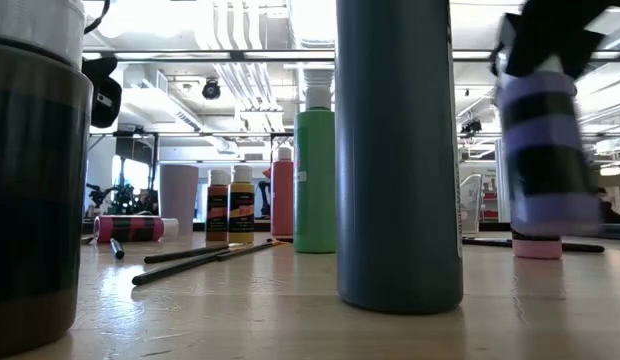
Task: Pick & Place Paint Supplies
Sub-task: Put the violet paint bottle into the transparent bin
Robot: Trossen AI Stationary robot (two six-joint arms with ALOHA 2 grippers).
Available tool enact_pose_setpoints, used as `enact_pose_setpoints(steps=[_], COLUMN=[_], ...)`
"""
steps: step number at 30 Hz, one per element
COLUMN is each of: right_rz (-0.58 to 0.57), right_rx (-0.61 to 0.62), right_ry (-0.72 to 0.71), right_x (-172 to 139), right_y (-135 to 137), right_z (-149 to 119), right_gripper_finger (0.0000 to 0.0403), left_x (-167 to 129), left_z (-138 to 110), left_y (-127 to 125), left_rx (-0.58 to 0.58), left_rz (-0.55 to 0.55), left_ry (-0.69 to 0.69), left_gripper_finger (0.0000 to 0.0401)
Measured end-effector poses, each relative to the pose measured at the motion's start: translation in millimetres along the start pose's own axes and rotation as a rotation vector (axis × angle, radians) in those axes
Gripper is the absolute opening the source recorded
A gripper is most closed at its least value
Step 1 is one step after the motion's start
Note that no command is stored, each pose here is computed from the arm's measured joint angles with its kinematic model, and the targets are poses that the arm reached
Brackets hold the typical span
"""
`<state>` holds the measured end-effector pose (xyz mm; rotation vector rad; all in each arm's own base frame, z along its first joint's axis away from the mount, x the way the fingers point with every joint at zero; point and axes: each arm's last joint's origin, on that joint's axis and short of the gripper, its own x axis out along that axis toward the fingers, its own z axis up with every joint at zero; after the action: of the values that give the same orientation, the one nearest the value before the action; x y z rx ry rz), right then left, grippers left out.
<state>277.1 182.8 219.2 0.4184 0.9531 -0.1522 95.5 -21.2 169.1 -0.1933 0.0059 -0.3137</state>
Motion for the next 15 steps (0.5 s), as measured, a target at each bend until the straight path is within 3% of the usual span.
enact_pose_setpoints(steps=[7, 15], right_rz=[-0.150, -0.242], right_rx=[-0.064, -0.157], right_ry=[0.050, 0.024], right_x=[-20, -49], right_y=[-17, -46], right_z=[44, 107], right_gripper_finger=[0.0113, 0.0121], left_x=[0, 0], left_z=[0, 0], left_y=[0, 0], left_rx=[0.000, 0.000], left_rz=[0.000, 0.000], left_ry=[0.000, 0.000], left_gripper_finger=[0.0216, 0.0216])
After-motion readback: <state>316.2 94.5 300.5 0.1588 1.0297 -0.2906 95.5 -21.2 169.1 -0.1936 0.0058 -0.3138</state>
